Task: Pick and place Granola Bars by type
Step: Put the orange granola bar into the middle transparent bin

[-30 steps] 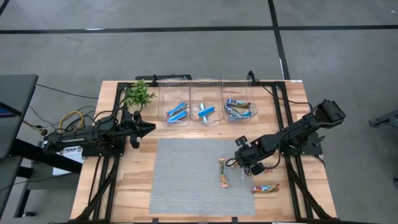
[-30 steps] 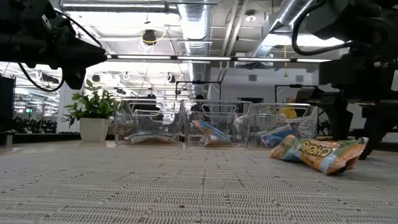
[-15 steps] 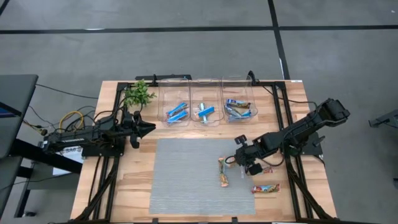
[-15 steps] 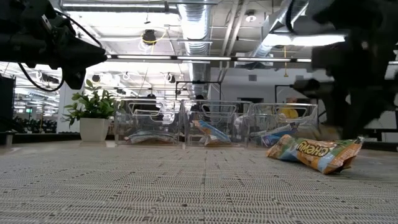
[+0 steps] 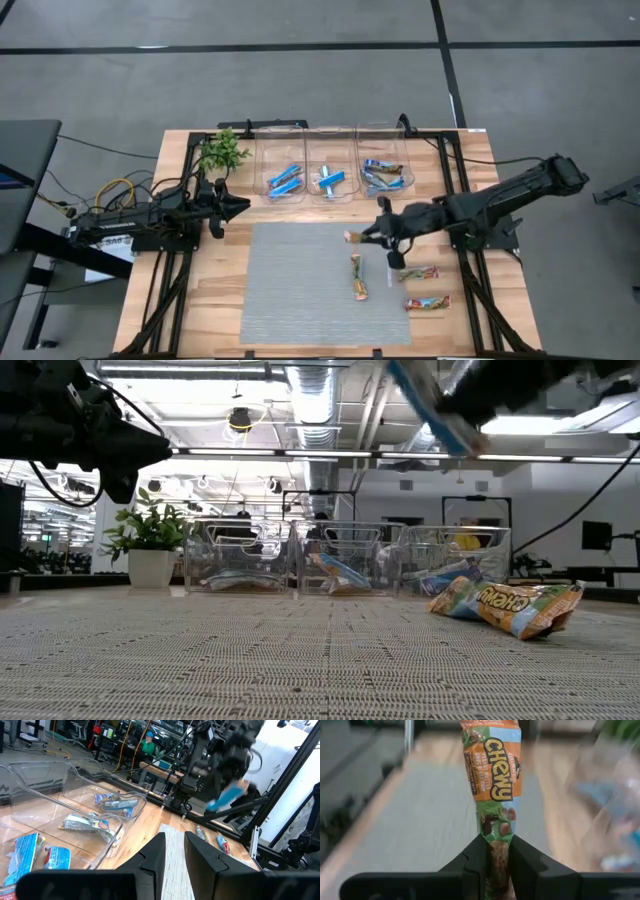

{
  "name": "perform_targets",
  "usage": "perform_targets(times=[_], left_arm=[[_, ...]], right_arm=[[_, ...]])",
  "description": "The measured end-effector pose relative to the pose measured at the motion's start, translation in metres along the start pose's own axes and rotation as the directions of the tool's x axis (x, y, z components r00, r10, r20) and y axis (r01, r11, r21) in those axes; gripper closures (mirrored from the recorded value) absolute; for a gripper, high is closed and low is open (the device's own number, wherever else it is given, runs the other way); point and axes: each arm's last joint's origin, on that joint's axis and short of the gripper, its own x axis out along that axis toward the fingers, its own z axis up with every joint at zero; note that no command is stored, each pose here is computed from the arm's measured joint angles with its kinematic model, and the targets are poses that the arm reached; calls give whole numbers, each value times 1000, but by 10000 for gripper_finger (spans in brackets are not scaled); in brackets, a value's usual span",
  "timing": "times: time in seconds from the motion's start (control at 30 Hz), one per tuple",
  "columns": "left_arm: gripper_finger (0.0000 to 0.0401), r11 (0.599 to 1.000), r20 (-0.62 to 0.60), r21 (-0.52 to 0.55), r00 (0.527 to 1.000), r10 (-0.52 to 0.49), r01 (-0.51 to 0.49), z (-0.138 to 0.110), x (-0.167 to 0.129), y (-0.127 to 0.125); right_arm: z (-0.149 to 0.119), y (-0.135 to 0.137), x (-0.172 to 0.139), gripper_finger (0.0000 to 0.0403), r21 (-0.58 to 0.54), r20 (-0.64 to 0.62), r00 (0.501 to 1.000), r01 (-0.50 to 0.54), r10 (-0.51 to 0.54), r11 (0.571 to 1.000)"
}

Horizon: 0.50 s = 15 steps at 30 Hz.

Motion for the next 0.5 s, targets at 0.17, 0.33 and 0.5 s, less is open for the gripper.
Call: perform_targets(times=[0.17,0.33,0.5], left_arm=[[338,1000,1,0,1000,0,0,0,0,0],[338,1000,0,0,1000,0,0,0,0,0],[338,1000,0,0,1000,0,0,0,0,0]], right_arm=[[22,-9,-20,347,38,207,978,19,-26,999],[34,-12,-34,347,56,324,945,21,-38,998],[35,-13,-36,347,57,335,942,21,-39,998]])
